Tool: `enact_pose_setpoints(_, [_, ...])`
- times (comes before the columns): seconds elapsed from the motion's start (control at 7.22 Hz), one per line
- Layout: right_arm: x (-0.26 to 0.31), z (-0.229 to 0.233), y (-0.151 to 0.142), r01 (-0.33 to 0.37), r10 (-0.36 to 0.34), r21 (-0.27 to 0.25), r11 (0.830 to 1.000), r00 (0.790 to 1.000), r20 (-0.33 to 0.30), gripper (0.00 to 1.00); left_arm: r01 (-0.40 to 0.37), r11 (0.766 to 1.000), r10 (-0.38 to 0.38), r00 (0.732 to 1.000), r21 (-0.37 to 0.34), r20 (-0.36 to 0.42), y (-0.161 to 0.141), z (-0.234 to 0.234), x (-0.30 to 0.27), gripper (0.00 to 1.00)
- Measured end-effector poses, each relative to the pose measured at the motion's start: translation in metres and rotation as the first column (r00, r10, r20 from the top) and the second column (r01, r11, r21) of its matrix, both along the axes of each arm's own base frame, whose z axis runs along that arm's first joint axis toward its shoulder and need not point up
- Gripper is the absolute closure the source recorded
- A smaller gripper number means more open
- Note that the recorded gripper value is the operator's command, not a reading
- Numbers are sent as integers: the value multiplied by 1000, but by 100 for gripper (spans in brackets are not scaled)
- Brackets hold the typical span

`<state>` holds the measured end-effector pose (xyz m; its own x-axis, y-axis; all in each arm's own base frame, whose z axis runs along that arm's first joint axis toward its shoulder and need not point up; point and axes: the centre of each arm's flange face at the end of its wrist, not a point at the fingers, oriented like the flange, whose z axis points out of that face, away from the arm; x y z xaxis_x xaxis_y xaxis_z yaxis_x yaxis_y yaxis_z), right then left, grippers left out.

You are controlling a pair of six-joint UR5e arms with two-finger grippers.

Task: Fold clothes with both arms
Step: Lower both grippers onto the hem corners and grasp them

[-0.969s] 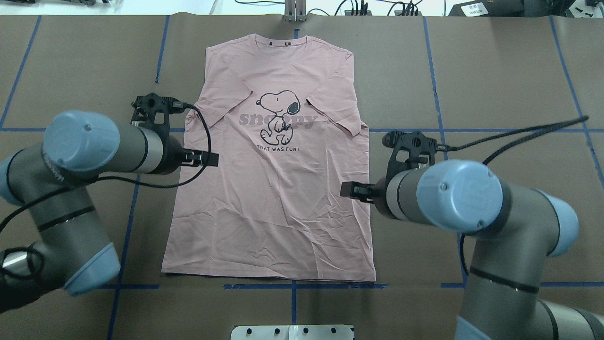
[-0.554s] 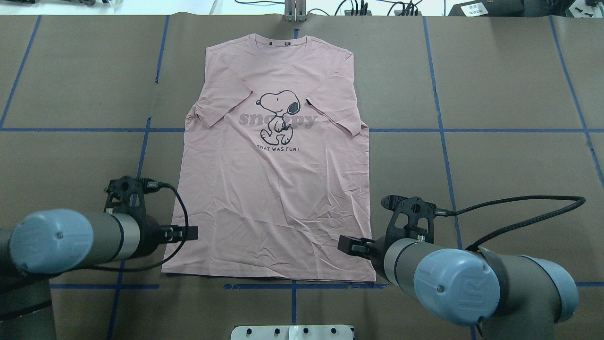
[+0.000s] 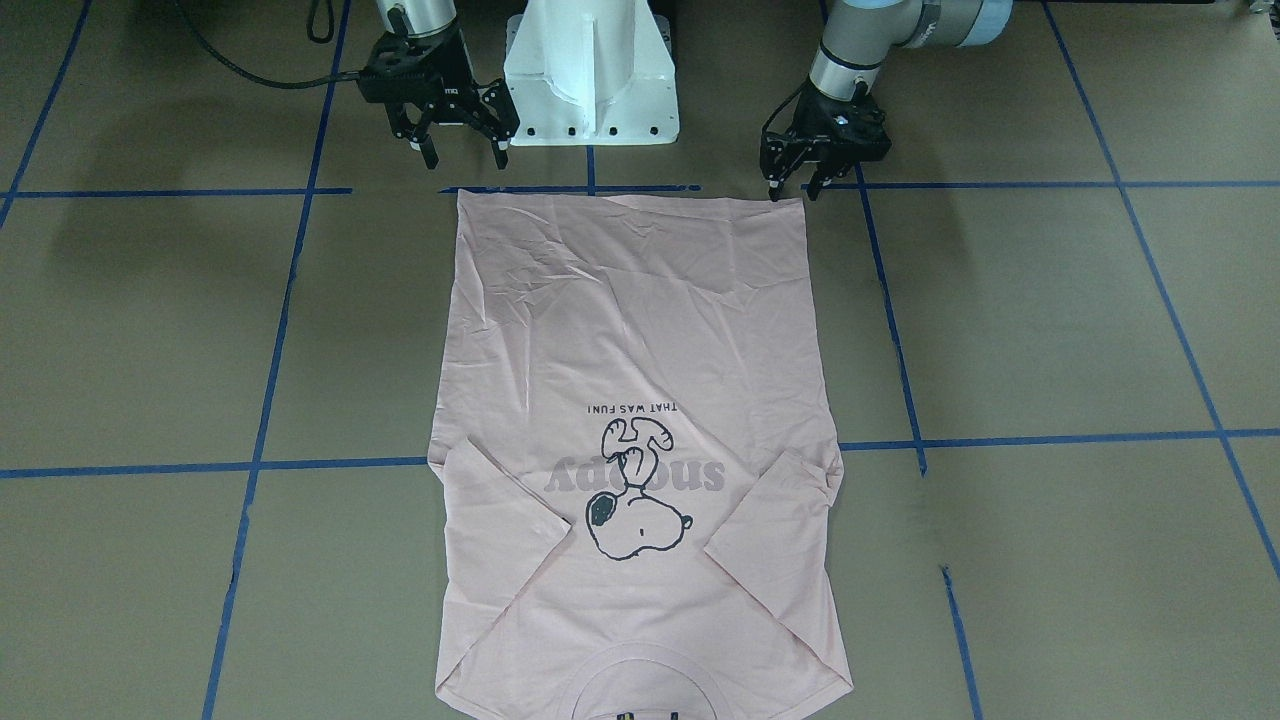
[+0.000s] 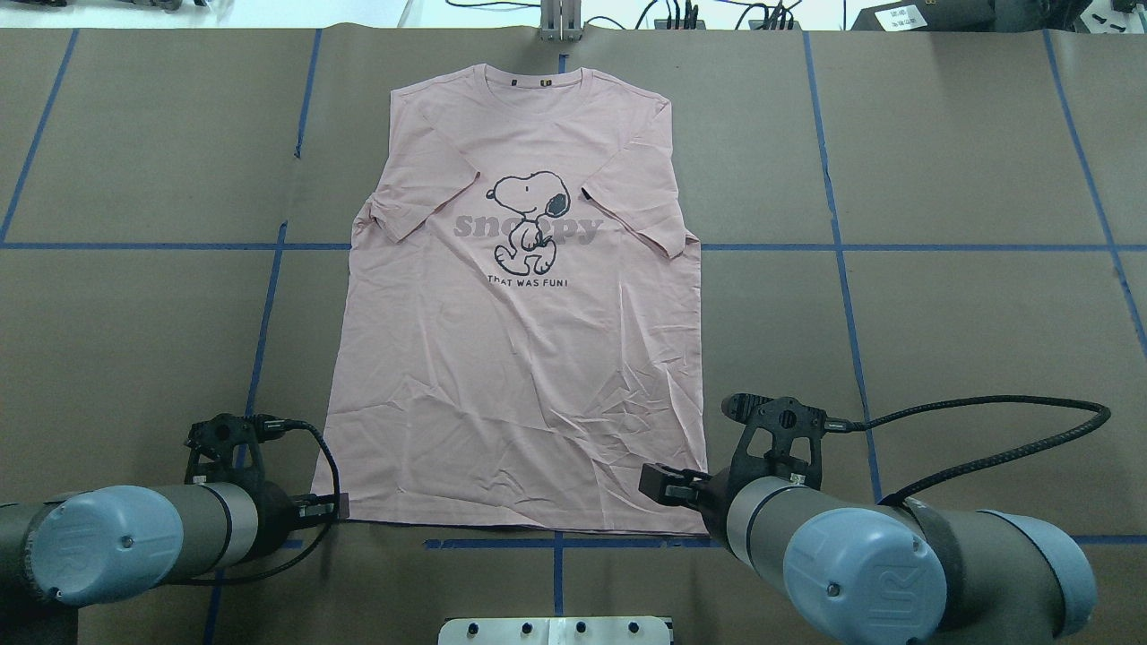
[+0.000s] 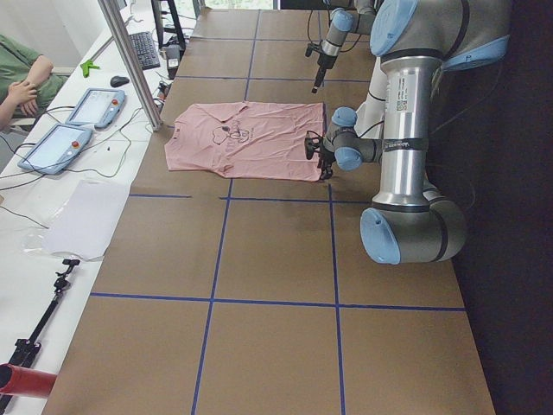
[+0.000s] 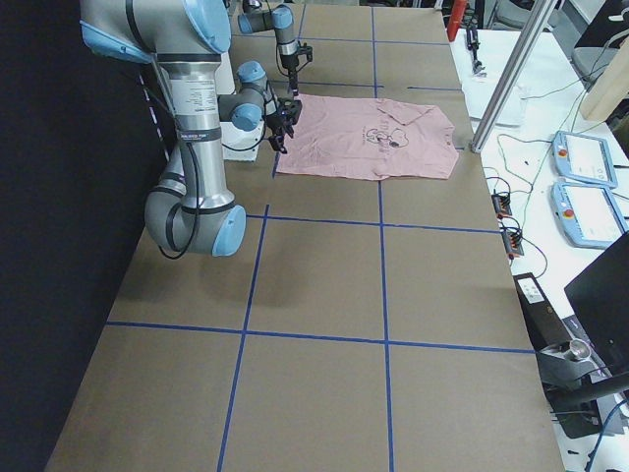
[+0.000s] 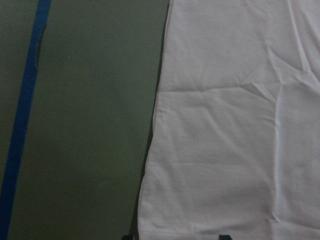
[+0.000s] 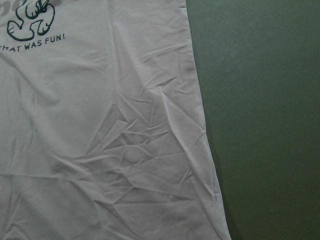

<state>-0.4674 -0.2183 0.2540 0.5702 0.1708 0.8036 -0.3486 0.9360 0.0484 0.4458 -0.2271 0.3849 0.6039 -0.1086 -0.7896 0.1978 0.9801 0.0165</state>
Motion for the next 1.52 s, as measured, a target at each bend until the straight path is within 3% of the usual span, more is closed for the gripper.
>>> enact_pose_setpoints(0.83, [0, -1, 0, 0, 0, 1, 1000, 1000, 1, 1, -7, 1000, 7, 1000, -12, 27, 1, 14, 12, 55])
enact_pose_setpoints(0.97, [0, -1, 0, -1, 1, 1, 1000, 1000, 1, 1, -8, 1000, 8, 1000, -13, 30, 1, 15, 13, 64])
enact_pose_setpoints(1.11, [0, 0, 0, -1, 1, 1, 1000, 1000, 1, 1, -9, 1000, 9, 1000, -14, 29, 1, 15, 14, 96])
enact_pose_setpoints(1.38, [0, 0, 0, -1, 1, 1, 1000, 1000, -1, 5, -11, 1000, 11, 1000, -12, 17, 0, 9, 17, 100])
enact_pose_setpoints(1.52, [-1, 2, 1, 1, -1, 0, 1000, 1000, -5, 20, -9, 1000, 10, 1000, -11, 13, 0, 7, 17, 100])
